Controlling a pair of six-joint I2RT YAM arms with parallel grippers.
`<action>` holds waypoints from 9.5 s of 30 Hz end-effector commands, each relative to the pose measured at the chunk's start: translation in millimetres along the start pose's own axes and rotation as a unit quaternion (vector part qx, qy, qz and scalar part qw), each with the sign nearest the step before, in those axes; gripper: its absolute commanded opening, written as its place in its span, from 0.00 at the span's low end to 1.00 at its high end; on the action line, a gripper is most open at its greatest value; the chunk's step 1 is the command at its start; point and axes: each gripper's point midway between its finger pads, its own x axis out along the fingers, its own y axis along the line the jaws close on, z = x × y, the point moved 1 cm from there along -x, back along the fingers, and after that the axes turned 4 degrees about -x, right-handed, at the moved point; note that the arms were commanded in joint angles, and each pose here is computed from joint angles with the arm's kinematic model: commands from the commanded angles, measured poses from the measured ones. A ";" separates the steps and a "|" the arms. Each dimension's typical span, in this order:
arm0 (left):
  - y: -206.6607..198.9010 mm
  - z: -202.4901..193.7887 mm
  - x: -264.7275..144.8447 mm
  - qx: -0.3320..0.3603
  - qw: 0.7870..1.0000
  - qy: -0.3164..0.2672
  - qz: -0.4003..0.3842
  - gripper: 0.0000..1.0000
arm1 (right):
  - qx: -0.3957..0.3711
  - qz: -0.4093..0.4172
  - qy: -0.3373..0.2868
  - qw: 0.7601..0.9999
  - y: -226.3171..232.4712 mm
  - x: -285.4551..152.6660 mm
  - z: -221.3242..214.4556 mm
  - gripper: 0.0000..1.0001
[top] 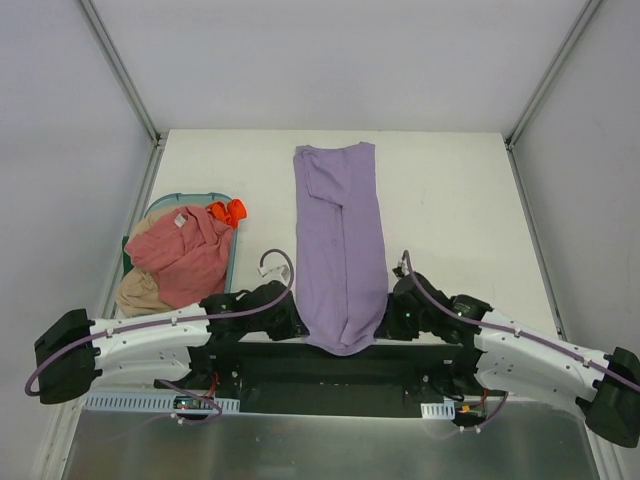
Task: Fold and stack the t-shirts
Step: Grab the bottom of the folded rectangular tshirt with both arms, then fold the folded rectangular tshirt in 1/3 of the way, then grab one side of the 2/3 rectangular tshirt with both arms, then fold the long partially folded tshirt into a neat square
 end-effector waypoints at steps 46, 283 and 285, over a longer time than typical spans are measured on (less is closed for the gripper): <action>-65.7 296.8 31.1 -0.001 0.990 -0.140 -0.024 0.00 | -0.078 -0.040 -0.203 0.975 36.7 9.4 317.9 0.00; 28.7 179.3 -72.8 -0.037 0.978 -0.204 0.007 0.99 | 0.075 -0.112 -0.054 0.989 -34.1 82.8 202.2 0.00; 29.9 177.2 -75.2 -0.036 0.977 -0.208 0.008 0.99 | 0.074 -0.111 -0.056 0.990 -36.9 80.4 199.4 0.00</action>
